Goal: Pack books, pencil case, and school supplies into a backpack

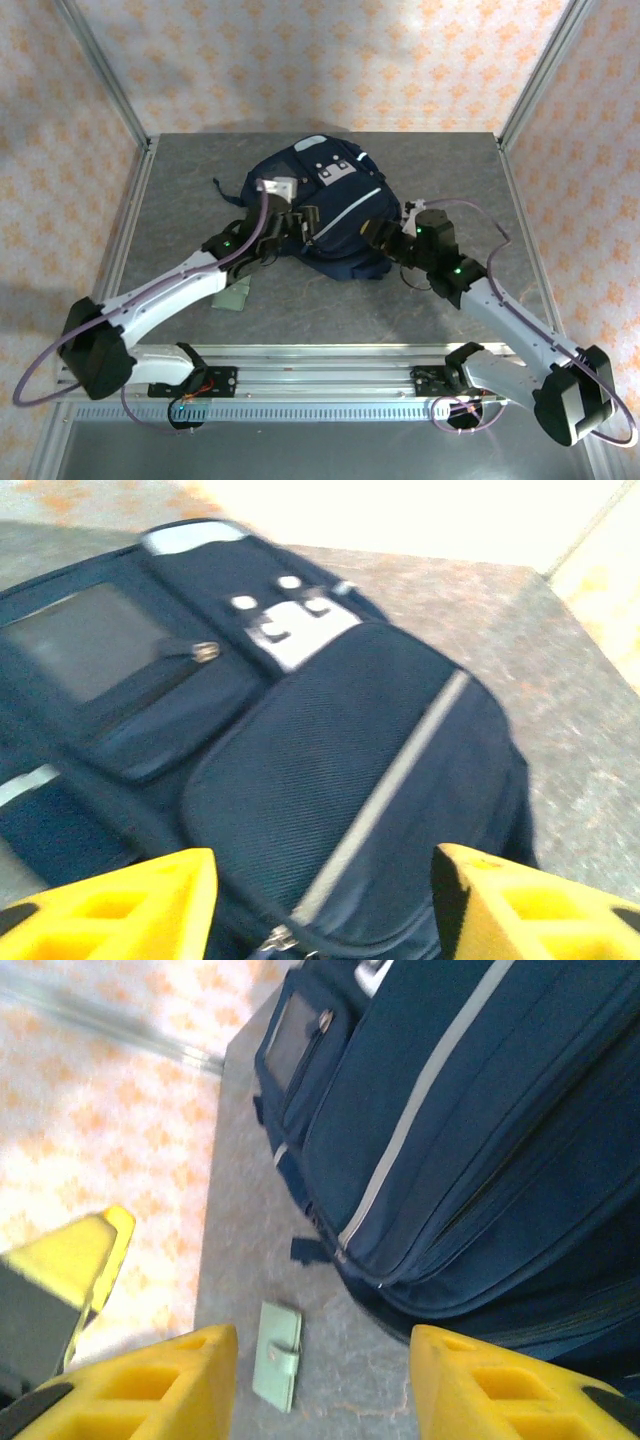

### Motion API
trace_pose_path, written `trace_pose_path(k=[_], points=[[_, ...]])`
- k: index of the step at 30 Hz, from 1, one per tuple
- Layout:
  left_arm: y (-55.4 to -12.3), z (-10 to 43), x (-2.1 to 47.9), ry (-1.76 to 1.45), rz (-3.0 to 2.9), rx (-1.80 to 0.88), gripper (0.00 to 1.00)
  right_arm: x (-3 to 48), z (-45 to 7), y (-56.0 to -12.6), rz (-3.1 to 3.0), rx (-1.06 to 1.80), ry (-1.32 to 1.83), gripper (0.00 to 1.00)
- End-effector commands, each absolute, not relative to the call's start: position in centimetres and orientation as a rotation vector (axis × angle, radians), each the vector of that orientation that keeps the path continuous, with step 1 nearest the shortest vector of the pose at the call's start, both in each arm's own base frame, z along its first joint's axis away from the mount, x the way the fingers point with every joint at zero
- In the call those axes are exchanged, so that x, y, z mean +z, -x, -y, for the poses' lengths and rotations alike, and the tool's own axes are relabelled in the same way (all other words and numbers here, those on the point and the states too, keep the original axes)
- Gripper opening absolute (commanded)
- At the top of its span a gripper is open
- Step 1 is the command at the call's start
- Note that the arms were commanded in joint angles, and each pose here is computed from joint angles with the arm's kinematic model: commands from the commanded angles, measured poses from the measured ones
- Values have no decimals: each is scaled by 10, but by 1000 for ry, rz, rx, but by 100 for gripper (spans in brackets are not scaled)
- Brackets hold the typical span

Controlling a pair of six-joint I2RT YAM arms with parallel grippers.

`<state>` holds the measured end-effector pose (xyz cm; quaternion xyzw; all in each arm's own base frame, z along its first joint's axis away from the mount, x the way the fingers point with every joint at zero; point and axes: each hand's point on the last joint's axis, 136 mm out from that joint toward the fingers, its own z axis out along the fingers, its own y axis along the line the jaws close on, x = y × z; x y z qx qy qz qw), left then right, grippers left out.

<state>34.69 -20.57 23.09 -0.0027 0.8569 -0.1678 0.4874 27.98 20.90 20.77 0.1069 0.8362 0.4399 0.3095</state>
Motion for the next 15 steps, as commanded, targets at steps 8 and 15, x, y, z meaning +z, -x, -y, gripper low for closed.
trace_pose_path(k=[8, 15], points=[[-294, 55, 120, 670, -2213, -190, 78, 208, -278, -261, -2227, 1241, 128, 48], [-261, 28, 70, 877, -2232, -181, 81, 194, -297, -259, -2265, 1253, 185, 48]])
